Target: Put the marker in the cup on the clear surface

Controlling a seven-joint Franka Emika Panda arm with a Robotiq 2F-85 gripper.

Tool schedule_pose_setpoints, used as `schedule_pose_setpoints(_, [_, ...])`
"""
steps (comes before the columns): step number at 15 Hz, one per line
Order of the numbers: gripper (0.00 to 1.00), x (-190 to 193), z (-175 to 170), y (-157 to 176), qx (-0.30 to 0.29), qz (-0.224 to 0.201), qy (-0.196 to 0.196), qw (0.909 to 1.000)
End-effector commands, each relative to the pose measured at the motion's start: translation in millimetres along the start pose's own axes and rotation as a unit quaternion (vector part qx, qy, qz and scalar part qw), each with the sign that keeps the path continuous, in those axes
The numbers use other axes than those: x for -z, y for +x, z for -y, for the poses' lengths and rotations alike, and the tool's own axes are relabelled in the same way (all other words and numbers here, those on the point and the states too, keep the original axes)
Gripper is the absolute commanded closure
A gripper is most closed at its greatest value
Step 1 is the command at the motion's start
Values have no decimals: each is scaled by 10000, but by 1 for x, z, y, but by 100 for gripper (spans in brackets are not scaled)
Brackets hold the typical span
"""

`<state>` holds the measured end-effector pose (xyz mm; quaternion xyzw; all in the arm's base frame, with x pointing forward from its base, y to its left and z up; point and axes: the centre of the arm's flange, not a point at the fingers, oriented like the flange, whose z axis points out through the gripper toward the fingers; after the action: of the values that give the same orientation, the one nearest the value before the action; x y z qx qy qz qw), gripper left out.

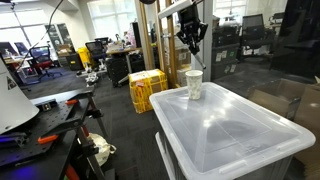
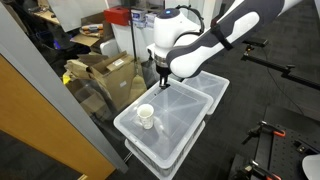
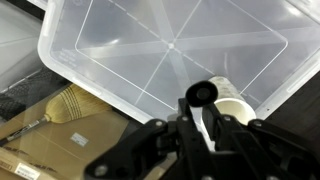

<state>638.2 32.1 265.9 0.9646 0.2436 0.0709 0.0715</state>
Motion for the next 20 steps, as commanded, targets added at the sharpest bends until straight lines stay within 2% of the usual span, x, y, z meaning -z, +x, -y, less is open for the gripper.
schedule_pose_setpoints(1, [95,4,2,-42,-379,-188,-137,9990])
schedule_pose_setpoints(10, [95,-23,-24,-75,-1198,-400,-353,9914])
schedule_pose_setpoints(15, [95,-32,-41,-82,-1712,-433,-550,9827])
schedule_pose_setpoints(20, [95,-40,-50,-83,-2161,-352,-941,9712])
